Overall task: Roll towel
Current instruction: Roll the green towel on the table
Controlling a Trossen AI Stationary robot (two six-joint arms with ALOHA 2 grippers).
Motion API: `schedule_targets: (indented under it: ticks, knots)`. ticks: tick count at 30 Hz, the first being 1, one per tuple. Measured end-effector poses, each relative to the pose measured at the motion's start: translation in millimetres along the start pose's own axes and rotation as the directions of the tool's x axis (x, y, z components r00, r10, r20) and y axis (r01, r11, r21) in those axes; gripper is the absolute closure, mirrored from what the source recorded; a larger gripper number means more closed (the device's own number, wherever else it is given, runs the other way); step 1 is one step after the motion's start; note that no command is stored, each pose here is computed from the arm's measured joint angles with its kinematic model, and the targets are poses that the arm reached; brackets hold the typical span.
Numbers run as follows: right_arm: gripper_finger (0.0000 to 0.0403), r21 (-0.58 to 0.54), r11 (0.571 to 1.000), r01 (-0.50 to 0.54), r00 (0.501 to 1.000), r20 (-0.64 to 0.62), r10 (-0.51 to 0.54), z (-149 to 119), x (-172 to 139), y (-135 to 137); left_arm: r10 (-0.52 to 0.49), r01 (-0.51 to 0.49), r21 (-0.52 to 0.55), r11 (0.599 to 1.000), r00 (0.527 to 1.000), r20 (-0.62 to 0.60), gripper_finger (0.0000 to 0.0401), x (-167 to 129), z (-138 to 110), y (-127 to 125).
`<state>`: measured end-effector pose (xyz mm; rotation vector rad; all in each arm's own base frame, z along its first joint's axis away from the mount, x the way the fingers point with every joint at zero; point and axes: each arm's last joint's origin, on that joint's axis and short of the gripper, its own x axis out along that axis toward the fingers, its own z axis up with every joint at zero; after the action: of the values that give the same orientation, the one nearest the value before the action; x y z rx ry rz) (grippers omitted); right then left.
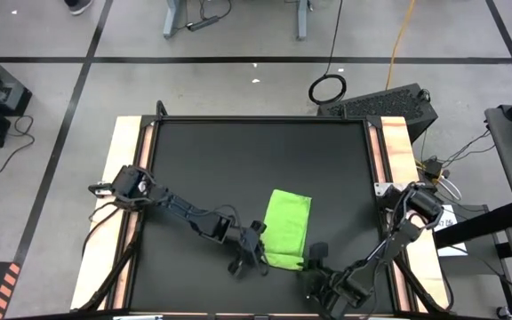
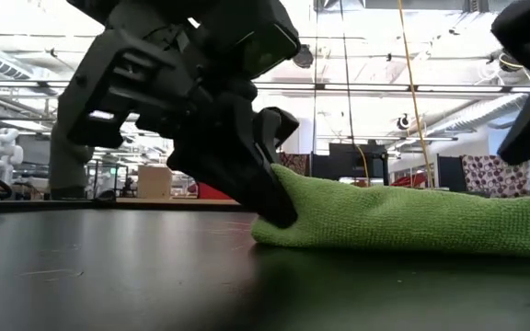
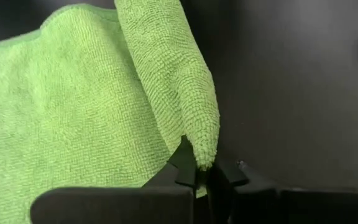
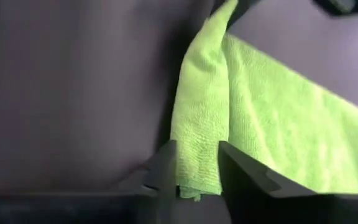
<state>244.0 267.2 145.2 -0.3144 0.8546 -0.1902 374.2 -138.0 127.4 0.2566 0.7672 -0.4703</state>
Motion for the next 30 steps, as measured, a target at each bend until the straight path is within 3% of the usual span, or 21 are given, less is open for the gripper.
schedule_targets:
  ticks: [4,8,11,18,21,27,30]
  knots:
    - [0.0243,-0.065,0.997,-0.031,0.999,0.039,0.034,-1.3,-4.7,9.2,-0.037,0.038,-0.068,0.997,0.999,0.008,0.0388,-0.6,-1.1,6.5]
    - [0.0219,-0.166,0.984,-0.059,0.993,0.094,0.076,-2.8,-2.3,23.9,-0.067,0.069,-0.172,0.983,0.998,0.017,0.0388,-1.7,-3.0,16.5]
    - [0.0216,-0.234,0.972,-0.036,0.991,0.116,0.064,-5.8,3.2,30.2,-0.096,0.1,-0.258,0.961,0.995,0.026,0.0388,-2.8,-4.6,24.5]
    - [0.0222,-0.295,0.948,0.119,0.986,0.148,-0.078,-16.2,16.6,31.4,-0.139,0.14,-0.367,0.92,0.99,0.029,0.0388,-4.1,-7.0,30.9]
    - [0.0223,-0.305,0.943,0.13,0.987,0.131,-0.094,-17.8,22.5,30.7,-0.16,0.151,-0.415,0.897,0.987,0.013,0.0388,1.0,-12.3,31.4]
    - [0.0223,-0.329,0.934,0.137,0.989,0.1,-0.11,-21.8,32.9,30.6,-0.282,0.267,-0.526,0.807,0.958,0.053,0.0388,21.0,-25.6,37.0]
    - [0.0224,-0.329,0.933,0.145,0.989,0.086,-0.123,-22.4,35.1,28.0,-0.295,0.289,-0.532,0.796,0.952,0.076,0.0388,23.8,-26.1,38.1]
